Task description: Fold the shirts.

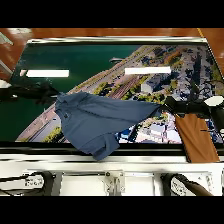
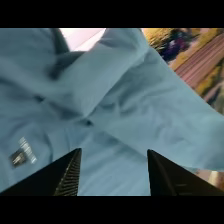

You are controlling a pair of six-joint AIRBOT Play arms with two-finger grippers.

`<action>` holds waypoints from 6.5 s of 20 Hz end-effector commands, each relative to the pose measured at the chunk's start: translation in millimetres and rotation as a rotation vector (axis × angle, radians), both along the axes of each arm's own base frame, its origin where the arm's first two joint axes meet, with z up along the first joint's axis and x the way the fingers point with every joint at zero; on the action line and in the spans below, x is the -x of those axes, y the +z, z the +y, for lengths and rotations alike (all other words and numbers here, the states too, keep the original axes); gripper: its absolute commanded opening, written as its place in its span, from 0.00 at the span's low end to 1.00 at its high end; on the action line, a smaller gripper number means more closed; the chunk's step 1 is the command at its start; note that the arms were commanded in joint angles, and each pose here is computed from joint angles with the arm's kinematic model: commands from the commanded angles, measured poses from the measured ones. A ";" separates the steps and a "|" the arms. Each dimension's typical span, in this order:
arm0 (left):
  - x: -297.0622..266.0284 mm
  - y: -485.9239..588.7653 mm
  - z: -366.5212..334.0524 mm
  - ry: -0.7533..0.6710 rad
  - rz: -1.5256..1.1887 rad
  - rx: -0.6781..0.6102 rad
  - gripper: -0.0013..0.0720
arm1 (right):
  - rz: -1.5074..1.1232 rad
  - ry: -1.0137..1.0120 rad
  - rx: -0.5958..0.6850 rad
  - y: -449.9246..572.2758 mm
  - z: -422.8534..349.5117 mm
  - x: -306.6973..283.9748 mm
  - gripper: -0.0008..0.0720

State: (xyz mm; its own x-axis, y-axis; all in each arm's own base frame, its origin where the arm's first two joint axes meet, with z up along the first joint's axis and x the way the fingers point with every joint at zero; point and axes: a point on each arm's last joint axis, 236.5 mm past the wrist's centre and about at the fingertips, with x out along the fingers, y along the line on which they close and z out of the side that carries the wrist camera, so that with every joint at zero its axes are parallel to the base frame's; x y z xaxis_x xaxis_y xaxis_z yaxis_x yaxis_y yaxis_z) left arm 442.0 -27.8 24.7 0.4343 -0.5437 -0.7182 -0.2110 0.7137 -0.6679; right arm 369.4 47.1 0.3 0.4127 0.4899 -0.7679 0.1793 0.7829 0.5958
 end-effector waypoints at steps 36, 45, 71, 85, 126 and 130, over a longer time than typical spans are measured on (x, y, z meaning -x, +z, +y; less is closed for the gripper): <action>148.3 398.2 -37.1 0.253 -1.185 -0.075 0.08 | -0.814 0.108 0.367 302.0 -3.1 22.3 0.09; 309.2 567.9 -44.2 0.373 -1.543 -0.553 0.08 | -1.450 -0.137 0.575 546.2 13.4 214.5 0.09; 35.2 160.1 64.4 0.187 -0.526 -0.350 0.08 | -0.315 0.175 0.332 74.3 5.4 -115.0 0.09; -112.8 -8.7 -5.0 0.228 -0.535 -0.439 0.08 | -0.410 -0.175 0.338 -27.8 -29.8 -221.6 0.09; 218.0 -122.5 -46.5 0.020 0.218 -0.105 0.91 | 0.274 0.120 -0.149 -41.8 -47.1 58.4 0.83; 215.6 -138.0 -46.3 0.056 0.224 -0.089 0.91 | 0.213 0.070 -0.178 -35.9 -45.1 39.8 0.83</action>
